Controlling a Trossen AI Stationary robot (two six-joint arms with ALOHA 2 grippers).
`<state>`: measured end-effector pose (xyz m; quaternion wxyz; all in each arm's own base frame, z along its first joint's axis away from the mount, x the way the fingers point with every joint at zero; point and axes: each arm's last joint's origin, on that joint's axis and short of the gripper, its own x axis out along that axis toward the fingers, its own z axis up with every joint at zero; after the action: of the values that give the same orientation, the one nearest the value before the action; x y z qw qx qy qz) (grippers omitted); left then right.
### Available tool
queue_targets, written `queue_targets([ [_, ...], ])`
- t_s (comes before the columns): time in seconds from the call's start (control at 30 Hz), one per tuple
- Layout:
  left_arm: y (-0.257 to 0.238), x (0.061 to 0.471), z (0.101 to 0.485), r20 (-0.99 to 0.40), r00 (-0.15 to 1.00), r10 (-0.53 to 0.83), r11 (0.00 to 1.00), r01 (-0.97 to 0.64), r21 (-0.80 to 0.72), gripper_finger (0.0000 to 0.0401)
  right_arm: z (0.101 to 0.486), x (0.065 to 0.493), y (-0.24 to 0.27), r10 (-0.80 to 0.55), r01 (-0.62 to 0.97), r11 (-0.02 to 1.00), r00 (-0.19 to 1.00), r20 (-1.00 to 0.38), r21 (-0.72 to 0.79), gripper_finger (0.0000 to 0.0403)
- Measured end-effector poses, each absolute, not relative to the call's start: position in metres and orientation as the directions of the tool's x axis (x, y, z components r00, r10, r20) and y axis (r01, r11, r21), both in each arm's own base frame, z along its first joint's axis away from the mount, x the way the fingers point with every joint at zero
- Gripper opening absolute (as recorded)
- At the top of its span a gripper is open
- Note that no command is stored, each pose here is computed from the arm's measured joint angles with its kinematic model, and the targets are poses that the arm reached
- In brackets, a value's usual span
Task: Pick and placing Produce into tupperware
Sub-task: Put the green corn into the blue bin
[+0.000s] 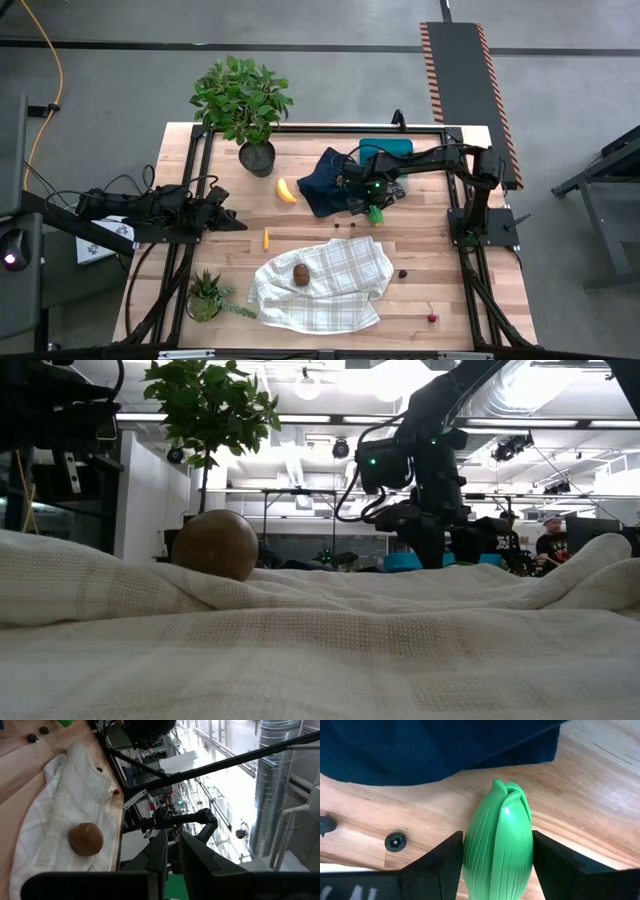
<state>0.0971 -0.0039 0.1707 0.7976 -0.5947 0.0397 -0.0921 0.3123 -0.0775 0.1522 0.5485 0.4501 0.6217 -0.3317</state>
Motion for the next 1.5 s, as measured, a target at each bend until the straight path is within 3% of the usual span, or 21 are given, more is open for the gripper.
queue_targets([
  [0.27,-0.004,0.097,0.171,0.046,0.98,-0.194,0.276,0.1,-0.956,0.004,0.157,0.317,-0.075,0.212,0.919,0.379,0.029,-0.977,0.109,0.0194],
  [0.63,-0.004,0.097,0.171,0.046,0.98,-0.194,0.276,0.1,-0.956,0.004,0.197,0.34,-0.083,0.176,0.877,0.439,0.127,-0.976,0.194,0.0194],
  [1.5,-0.004,0.097,0.171,0.046,0.98,-0.194,0.276,0.099,-0.956,0.004,0.246,0.322,-0.152,0.081,0.88,0.454,0.113,-0.99,0.137,0.0194],
])
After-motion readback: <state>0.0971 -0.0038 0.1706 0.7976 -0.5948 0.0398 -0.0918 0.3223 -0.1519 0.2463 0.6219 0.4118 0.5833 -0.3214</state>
